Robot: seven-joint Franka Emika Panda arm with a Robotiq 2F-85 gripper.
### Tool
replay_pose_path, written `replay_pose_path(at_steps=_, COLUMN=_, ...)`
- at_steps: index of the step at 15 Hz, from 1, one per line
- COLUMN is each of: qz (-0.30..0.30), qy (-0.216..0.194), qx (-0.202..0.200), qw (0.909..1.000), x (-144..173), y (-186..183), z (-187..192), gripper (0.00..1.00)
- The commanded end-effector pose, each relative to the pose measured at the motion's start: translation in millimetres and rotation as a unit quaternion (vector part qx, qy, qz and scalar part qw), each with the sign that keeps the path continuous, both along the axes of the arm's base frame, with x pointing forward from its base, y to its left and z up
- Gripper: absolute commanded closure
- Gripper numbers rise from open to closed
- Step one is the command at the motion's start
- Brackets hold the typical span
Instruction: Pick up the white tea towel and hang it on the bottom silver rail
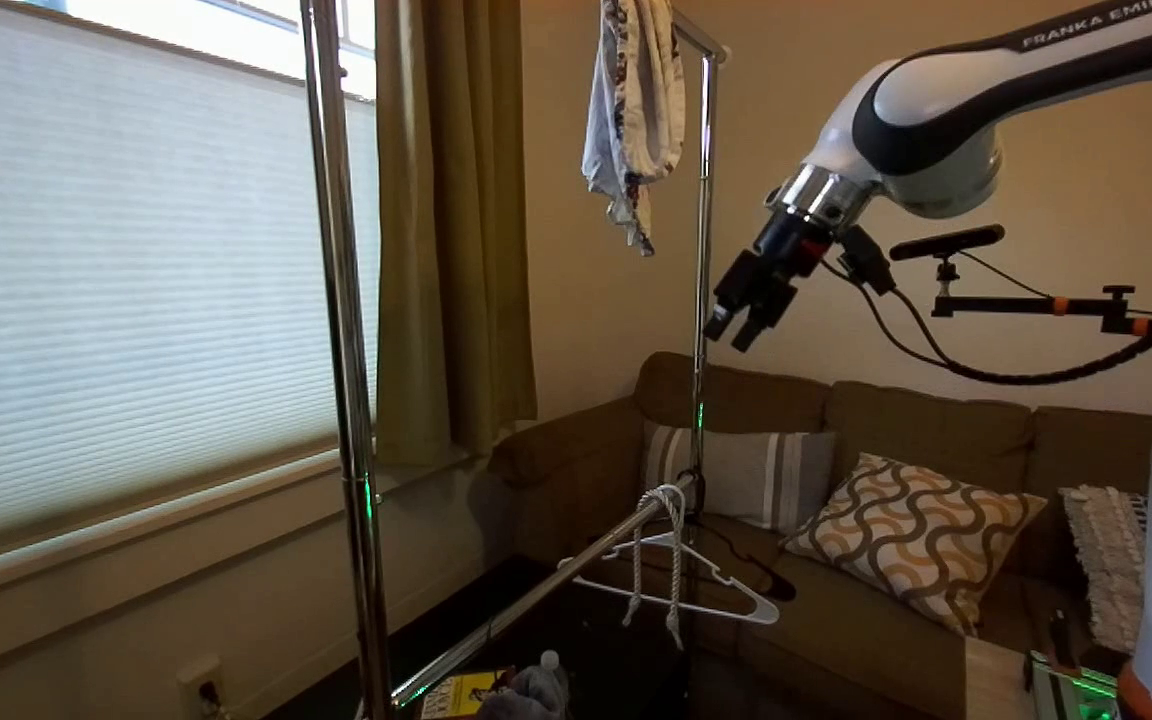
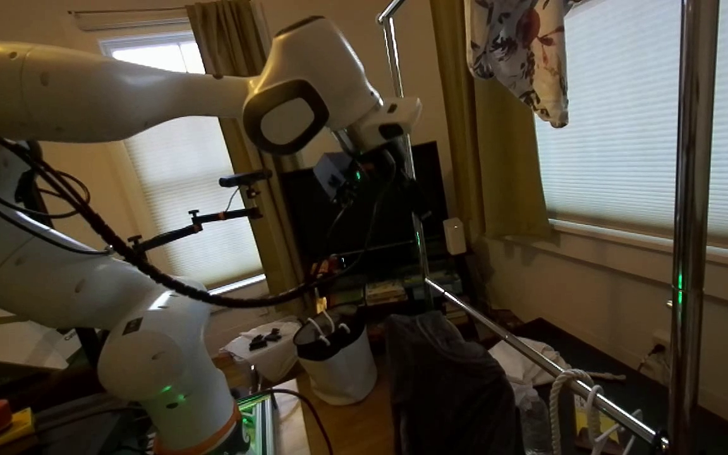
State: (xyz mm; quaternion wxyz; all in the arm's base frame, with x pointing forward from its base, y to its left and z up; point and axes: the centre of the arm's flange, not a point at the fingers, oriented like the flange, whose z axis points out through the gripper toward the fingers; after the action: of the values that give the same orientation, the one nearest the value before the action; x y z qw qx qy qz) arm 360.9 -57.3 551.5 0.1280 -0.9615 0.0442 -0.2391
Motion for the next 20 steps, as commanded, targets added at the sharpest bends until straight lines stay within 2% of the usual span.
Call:
replay_pose_path(at_steps=1, qz=0.002, qy=-0.098, qx=-0.018, qw=0.995, x=8, y=14, z=70, gripper=0.0)
replay_pose_path(at_steps=3, qz=-0.001, qy=-0.148, qx=-0.024, qw=0.9887, x=8, y=19, z=104, gripper=0.0)
replay_pose_path(at_steps=4, qz=0.001, qy=-0.118, qx=-0.024, qw=0.9927, x=5, y=14, z=84, gripper=0.0)
replay_pose_path(at_steps=5, qz=0.002, qy=-0.128, qx=-0.025, qw=0.9914, x=5, y=15, z=94, gripper=0.0)
replay_pose_path(at_steps=7, qz=-0.009, qy=-0.13, qx=-0.031, qw=0.9911, x=6, y=15, z=90, gripper=0.0)
replay_pose_path(at_steps=9, qz=-0.024, qy=-0.17, qx=-0.02, qw=0.985, x=8, y=10, z=103, gripper=0.0)
replay_pose_path(at_steps=11, qz=-0.038, qy=-0.21, qx=-0.028, qw=0.9766, x=4, y=0, z=124, gripper=0.0)
replay_pose_path(at_steps=12, qz=-0.027, qy=-0.216, qx=-0.032, qw=0.9754, x=1, y=-5, z=135, gripper=0.0)
replay_pose_path(at_steps=14, qz=-0.017, qy=-0.202, qx=-0.054, qw=0.9778, x=-1, y=-14, z=154, gripper=0.0)
replay_pose_path(at_steps=15, qz=-0.012, qy=-0.195, qx=-0.053, qw=0.9792, x=1, y=-18, z=163, gripper=0.0)
replay_pose_path(at_steps=20, qz=-0.037, qy=-0.225, qx=-0.058, qw=0.9719, x=32, y=-25, z=189, gripper=0.0)
